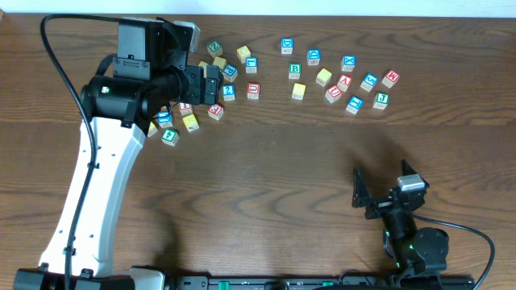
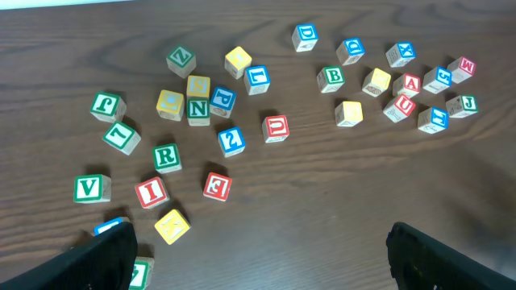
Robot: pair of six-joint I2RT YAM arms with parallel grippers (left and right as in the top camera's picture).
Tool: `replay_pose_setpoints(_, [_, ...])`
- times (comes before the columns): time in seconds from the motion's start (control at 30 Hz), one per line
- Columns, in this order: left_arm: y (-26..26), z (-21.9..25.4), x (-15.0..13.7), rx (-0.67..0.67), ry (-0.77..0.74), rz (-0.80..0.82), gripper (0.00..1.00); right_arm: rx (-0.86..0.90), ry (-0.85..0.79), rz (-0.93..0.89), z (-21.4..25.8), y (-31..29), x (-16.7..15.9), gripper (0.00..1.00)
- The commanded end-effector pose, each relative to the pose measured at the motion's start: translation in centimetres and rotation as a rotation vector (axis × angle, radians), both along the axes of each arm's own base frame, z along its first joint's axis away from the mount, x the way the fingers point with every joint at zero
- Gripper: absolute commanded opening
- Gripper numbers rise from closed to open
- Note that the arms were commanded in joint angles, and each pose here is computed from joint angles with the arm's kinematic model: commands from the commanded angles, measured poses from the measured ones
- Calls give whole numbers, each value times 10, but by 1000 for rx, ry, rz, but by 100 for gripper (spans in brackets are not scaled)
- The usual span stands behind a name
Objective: Spell out AI2
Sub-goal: 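Move the right gripper forward toward the right cluster of blocks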
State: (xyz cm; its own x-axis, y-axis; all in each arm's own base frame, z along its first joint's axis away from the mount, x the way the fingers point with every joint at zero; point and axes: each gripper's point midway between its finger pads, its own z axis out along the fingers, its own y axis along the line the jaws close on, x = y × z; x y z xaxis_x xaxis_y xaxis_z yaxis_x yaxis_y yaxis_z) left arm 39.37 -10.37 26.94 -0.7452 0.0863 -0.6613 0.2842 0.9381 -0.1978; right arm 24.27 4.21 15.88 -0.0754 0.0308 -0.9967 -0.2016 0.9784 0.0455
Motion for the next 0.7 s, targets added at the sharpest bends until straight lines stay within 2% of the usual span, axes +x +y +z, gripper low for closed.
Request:
replay_pose_setpoints(0.0, [-2,11,2,-5,-30,-17,98,35,-3,96,5,17,-5,99])
replay_pose_setpoints(0.3, [-2,11,2,-4,-30,-17,98,38,-10,142,23,24,-8,99])
replay_pose_setpoints(0.67, [-2,17,9,-7,-69,-15,98,33,197,154,50,28,10,99])
